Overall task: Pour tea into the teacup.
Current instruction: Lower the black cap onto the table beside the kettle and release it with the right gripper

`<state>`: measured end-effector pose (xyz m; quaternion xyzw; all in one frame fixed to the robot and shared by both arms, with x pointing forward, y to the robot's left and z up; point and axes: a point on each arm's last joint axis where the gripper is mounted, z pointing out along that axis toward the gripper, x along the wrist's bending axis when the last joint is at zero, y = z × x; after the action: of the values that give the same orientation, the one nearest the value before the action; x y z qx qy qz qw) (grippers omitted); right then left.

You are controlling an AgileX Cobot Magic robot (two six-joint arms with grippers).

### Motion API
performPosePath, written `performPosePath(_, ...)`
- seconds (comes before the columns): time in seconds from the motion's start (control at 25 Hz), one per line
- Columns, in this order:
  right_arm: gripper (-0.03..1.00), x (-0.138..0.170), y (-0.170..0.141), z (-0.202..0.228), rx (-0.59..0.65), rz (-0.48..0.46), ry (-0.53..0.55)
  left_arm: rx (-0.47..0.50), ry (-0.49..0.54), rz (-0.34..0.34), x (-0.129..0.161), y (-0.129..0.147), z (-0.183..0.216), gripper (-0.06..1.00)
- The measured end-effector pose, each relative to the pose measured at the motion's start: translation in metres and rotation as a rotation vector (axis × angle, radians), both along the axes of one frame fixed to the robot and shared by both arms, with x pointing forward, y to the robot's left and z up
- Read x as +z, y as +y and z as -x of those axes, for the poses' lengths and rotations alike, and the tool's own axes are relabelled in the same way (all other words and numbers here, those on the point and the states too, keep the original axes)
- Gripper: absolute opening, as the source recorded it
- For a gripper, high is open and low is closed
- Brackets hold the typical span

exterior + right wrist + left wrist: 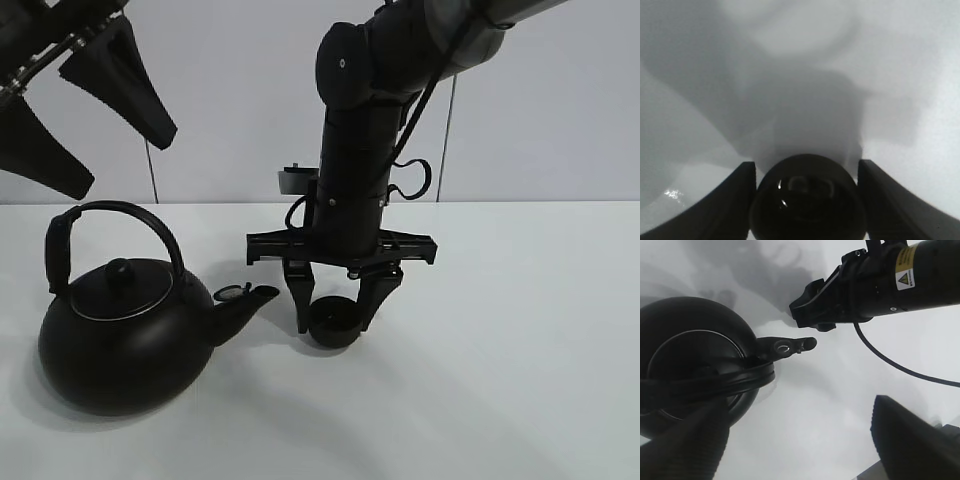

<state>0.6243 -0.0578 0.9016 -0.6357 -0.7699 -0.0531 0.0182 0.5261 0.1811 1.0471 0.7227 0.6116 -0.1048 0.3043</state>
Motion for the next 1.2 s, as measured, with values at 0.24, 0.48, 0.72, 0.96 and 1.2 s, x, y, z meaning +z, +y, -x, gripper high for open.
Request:
performPosePath(0.24,0.41,0.0000,-0.0003,0.0000,0.002,0.003,0.000,0.000,0.000,0.000,0.0000,0.0000,0.0000,0.57)
performPosePath(0.48,0.43,-0.0001,-0.0008,0.0009,0.002,0.009,0.010,0.000,0.000,0.000,0.0000,0.0000,0.0000,0.57)
performPosePath(0.72,0.53,-0.0001,-0.0009,0.0011,0.002,0.010,0.011,0.000,0.000,0.000,0.0000,0.0000,0.0000,0.57)
performPosePath(0.96,0.55,-0.0001,-0.0009,0.0011,0.002,0.010,0.011,0.000,0.000,0.000,0.0000,0.0000,0.0000,0.57)
performPosePath(1.2,0.55,0.0098,-0.0011,0.0010,0.004,0.000,-0.009,0.000,0.000,0.000,0.0000,0.0000,0.0000,0.57)
